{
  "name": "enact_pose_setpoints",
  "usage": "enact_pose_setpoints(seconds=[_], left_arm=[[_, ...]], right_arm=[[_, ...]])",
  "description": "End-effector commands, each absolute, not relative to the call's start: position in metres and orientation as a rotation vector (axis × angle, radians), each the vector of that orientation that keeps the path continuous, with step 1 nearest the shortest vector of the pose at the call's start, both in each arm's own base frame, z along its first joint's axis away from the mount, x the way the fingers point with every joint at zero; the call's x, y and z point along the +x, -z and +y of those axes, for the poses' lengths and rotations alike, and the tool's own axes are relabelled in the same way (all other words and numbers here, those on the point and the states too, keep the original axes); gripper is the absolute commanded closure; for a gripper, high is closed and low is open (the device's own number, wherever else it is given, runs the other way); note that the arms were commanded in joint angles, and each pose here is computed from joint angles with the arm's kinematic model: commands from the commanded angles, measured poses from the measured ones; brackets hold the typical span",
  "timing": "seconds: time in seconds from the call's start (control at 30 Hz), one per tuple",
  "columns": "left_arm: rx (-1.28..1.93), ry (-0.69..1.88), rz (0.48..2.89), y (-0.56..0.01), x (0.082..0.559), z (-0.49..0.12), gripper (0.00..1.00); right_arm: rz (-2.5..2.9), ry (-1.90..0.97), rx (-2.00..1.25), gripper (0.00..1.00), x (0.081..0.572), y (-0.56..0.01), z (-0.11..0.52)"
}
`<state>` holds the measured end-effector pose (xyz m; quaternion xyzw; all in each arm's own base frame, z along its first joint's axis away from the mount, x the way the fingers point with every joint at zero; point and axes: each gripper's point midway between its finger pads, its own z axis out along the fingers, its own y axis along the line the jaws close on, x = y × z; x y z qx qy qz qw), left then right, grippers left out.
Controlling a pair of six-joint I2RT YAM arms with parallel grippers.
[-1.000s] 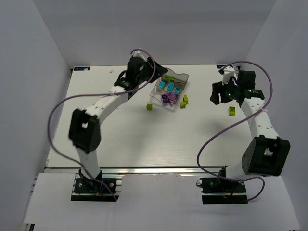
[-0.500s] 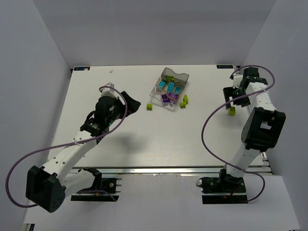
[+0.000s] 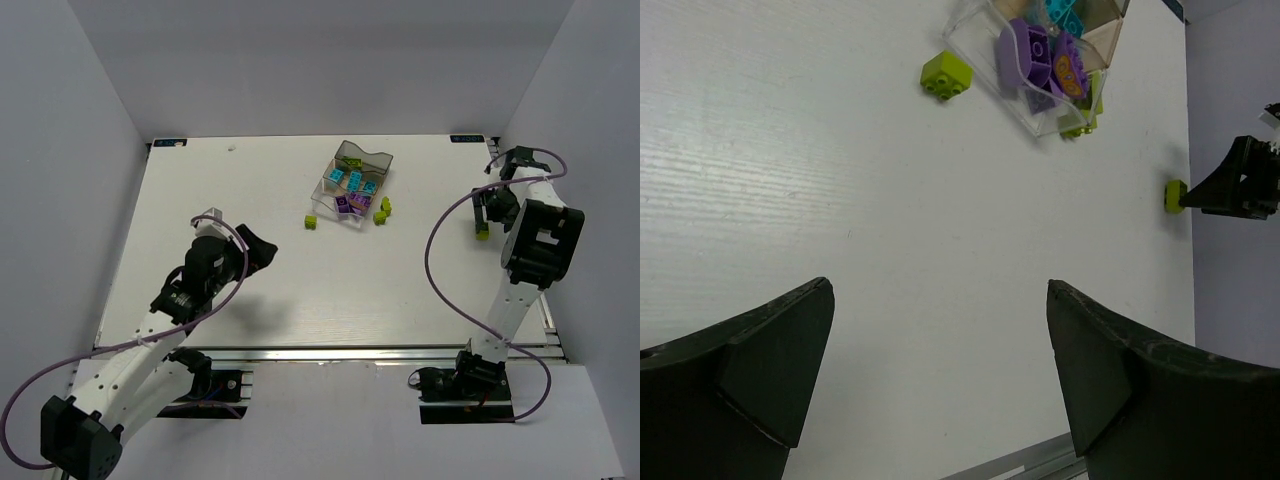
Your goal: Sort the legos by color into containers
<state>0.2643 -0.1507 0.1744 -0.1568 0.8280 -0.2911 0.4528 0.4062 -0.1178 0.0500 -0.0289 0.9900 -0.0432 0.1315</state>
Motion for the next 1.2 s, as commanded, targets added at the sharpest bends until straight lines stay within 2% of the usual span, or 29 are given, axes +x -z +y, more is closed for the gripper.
enact_pose_setpoints(seconds=[0.0,0.2,0.63,0.77,1.0,1.1,1.17], left_arm=[[-0.435,0.721,2.056,-0.161,0.259,-0.147,0.04],[-0.478,0.759,2.038,-0.157,0.262,-0.151,0.04],[-0.492,0.758,2.043,-0.158,0.264,-0.152,0.04],[-0.489,0.762,2.049,-0.158,0.264,-0.153,0.04],[-0.497,0.748,2.052,-0.158,0.264,-0.15,0.04],[-0.504,0.754,2.048,-0.158,0.263,-0.15,0.04],[-0.507,0.756,2.047,-0.158,0.262,-0.15,0.04]], right_arm=[[2.827,0.106,-0.027,0.22,0.42,-0.062,-0.125],[2.843,0.04,-0.029,0.27,0.423,-0.052,-0.12],[2.819,-0.121,-0.034,0.3,0.429,-0.051,-0.101],[2.85,-0.108,-0.01,0.34,0.426,-0.039,-0.103],[2.872,-0.116,-0.017,0.47,0.423,-0.031,-0.103],[2.873,-0.126,-0.035,0.58,0.422,-0.03,-0.101],[2.864,-0.138,-0.062,0.7,0.423,-0.033,-0.1]])
